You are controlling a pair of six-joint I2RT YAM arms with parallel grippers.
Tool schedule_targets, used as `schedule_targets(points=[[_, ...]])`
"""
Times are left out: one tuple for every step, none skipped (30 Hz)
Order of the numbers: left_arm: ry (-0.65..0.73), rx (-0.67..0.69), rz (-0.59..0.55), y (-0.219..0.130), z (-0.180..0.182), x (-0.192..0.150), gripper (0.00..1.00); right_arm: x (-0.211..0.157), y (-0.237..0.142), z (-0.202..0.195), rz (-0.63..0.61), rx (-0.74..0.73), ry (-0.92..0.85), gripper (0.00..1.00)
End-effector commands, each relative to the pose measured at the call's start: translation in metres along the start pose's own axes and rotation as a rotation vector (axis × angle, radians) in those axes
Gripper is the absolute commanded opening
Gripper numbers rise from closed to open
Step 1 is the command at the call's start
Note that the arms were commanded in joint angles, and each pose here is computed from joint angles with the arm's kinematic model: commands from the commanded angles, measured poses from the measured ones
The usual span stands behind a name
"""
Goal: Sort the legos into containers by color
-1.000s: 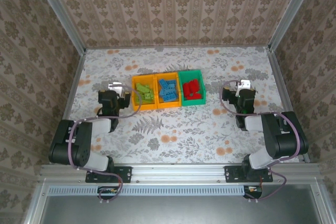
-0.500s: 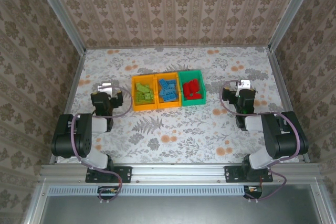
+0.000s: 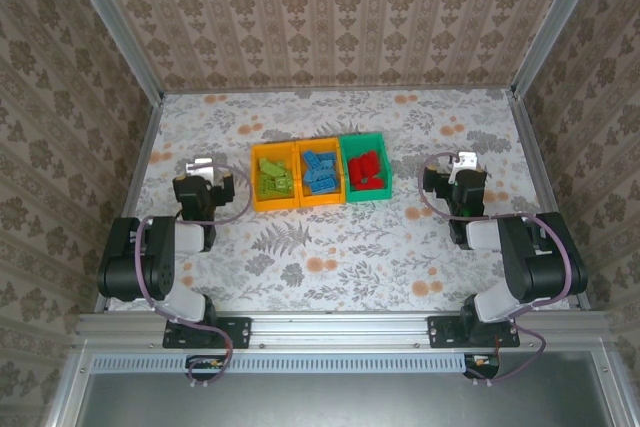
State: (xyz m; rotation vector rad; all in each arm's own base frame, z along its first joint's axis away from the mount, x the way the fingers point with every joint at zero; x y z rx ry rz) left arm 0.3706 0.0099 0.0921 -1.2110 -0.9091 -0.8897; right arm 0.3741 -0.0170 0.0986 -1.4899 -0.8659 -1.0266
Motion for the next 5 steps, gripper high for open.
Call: schedule_targets(points=[[-0.025, -0.015, -0.037, 0.0027, -0.0026, 0.0131, 1.0, 0.0085, 0.0021, 0.0105, -0.022, 0.062, -0.016, 1.0], [-0.025, -0.015, -0.037, 0.0026, -0.0025, 0.0132, 1.0, 0.0081, 0.0017, 0.0105, -0.022, 0.063, -0.016, 1.0], [-0.026, -0.015, -0.036, 0.0028, -0.0024, 0.0128, 1.0, 0.0089, 0.0016, 0.0104, -0.025, 0.062, -0.015, 1.0], [-0.026, -0.015, -0.036, 0.0027, -0.0027, 0.0127, 1.0, 0.0083, 0.0016, 0.0105, -0.023, 0.062, -0.016, 1.0], [-0.025, -0.015, -0.036, 0.0028, -0.0027, 0.0129, 1.0, 0.0087, 0.0015, 0.0104, -0.024, 0.063, -0.015, 1.0]])
Point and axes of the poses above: each hand's point on the last joint's axis, 136 mm out from that joint toward the fingers, its own y axis out along the fingers, its own z axis along the line the jaws close on, x = y × z, the point moved 2 cm from there along -y, back along the fingers, and after that the axes turned 2 degrees about -y, right-handed, at the moved point
